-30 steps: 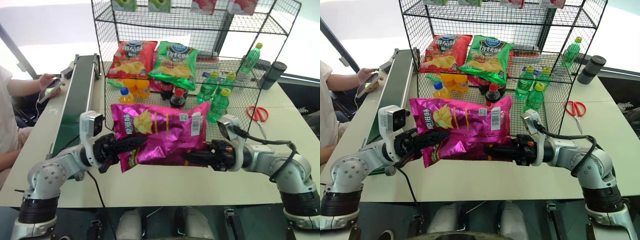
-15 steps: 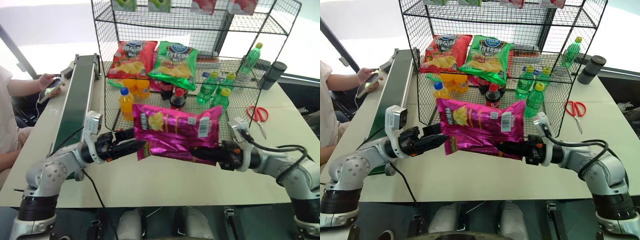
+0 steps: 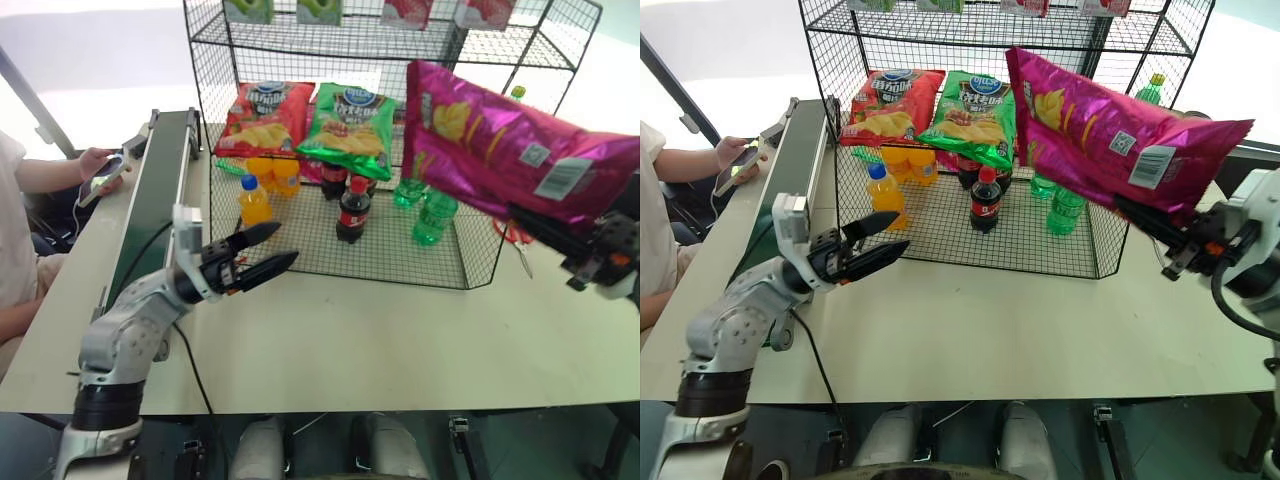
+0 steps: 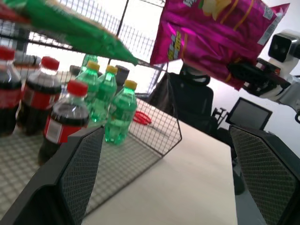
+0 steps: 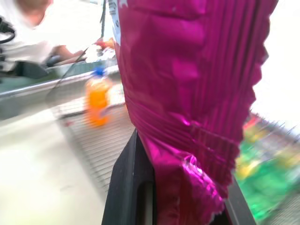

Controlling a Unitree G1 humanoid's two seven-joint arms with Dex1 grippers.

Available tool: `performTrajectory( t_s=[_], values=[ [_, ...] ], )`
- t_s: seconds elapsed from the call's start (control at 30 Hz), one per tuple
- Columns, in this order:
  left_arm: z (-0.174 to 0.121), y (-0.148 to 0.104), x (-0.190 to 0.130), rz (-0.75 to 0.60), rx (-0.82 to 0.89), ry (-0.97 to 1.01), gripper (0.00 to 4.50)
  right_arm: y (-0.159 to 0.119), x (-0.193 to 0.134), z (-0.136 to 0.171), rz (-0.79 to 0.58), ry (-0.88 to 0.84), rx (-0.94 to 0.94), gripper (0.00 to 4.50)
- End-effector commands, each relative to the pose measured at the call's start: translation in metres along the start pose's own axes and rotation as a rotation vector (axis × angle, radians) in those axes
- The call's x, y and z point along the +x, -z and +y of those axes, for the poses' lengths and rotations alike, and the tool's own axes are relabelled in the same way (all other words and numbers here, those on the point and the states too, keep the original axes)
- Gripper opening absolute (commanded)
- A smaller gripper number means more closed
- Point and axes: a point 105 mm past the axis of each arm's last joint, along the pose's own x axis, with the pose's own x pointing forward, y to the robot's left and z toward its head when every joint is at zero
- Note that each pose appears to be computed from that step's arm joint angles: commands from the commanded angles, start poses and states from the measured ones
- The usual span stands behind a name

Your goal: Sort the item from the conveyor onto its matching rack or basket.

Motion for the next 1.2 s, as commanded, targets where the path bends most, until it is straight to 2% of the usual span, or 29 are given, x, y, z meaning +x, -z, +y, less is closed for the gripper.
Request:
performTrajectory(
  t_s=[0.03, 0.07, 0.2, 0.37, 0.43, 0.57, 0.7, 0.97, 1.2],
  values=[
    [0.004, -0.010, 0.016, -0.041, 0.127, -0.010, 4.50, -0.013, 0.000, -0.017, 0.034, 0.074, -0.269, 0.11],
    [0.004, -0.011, 0.018, -0.051, 0.119, -0.006, 4.50, -0.011, 0.001, -0.017, 0.050, 0.066, -0.303, 0.11],
    [0.000, -0.015, 0.028, -0.093, 0.168, 0.021, 4.50, 0.002, 0.014, -0.027, 0.148, 0.082, -0.640, 0.11],
    [-0.003, -0.010, 0.032, -0.103, 0.148, 0.017, 4.50, 0.007, 0.027, -0.044, 0.182, 0.143, -0.892, 0.11],
    [-0.005, -0.008, 0.033, -0.100, 0.151, 0.015, 4.50, 0.014, 0.030, -0.052, 0.240, 0.144, -1.015, 0.11],
    [-0.005, -0.005, 0.032, -0.095, 0.153, -0.006, 4.50, 0.023, 0.041, -0.075, 0.318, 0.215, -1.156, 0.11],
    [-0.003, -0.003, 0.029, -0.088, 0.155, -0.025, 4.50, 0.027, 0.057, -0.089, 0.332, 0.262, -1.270, 0.11],
    [-0.008, 0.000, 0.029, -0.084, 0.170, -0.052, 4.50, 0.039, 0.094, -0.104, 0.349, 0.319, -1.211, 0.11],
    [-0.009, 0.001, 0.027, -0.086, 0.177, -0.076, 4.50, 0.045, 0.099, -0.116, 0.392, 0.337, -1.137, 0.11]
  ],
)
